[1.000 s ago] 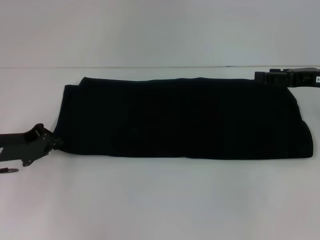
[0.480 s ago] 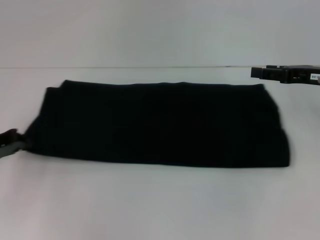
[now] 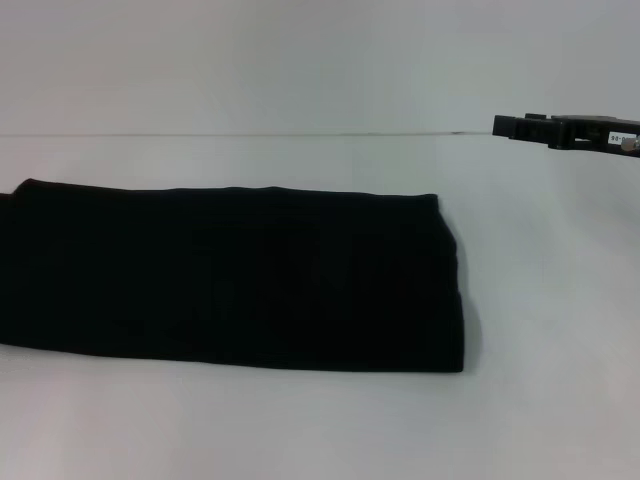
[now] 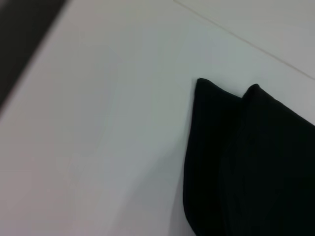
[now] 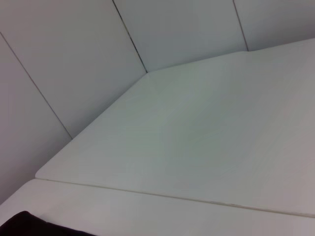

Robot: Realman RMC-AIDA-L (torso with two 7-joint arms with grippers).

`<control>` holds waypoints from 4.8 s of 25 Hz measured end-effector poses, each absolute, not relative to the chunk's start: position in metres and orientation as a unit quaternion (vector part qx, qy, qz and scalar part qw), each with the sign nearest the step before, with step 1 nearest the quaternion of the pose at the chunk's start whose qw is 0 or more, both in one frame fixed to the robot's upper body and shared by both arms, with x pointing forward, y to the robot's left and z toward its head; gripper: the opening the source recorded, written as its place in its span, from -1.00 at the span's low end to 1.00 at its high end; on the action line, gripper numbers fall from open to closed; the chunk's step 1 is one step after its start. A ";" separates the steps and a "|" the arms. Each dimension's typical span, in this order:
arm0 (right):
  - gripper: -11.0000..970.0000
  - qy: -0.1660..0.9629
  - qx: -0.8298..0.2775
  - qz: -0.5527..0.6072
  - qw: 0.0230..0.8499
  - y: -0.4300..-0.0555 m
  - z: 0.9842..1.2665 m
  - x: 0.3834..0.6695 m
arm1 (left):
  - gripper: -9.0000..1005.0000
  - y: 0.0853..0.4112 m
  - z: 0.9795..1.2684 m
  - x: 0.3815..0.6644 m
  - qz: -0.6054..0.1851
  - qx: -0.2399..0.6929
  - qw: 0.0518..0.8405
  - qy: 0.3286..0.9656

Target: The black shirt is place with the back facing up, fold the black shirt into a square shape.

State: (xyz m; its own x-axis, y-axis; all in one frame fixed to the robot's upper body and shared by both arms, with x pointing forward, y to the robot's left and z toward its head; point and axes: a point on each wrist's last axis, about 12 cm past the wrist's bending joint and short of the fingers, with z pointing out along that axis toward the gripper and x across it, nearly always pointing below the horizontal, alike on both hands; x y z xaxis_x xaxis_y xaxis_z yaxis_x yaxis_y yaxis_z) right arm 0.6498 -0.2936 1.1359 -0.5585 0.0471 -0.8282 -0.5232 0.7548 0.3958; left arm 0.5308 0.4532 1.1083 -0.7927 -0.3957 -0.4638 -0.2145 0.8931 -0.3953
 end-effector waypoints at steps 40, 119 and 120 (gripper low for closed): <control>0.38 0.850 -0.163 0.278 0.417 -0.330 1.133 0.635 | -0.43 0.118 1.068 0.531 -0.664 0.139 0.287 0.676; -0.89 0.864 -0.147 0.402 0.265 -0.221 1.104 0.627 | 0.89 0.244 1.090 0.533 -0.463 0.414 0.389 0.680; -0.89 0.863 -0.150 0.402 0.268 -0.221 1.106 0.628 | 0.89 0.244 1.090 0.533 -0.463 0.414 0.389 0.680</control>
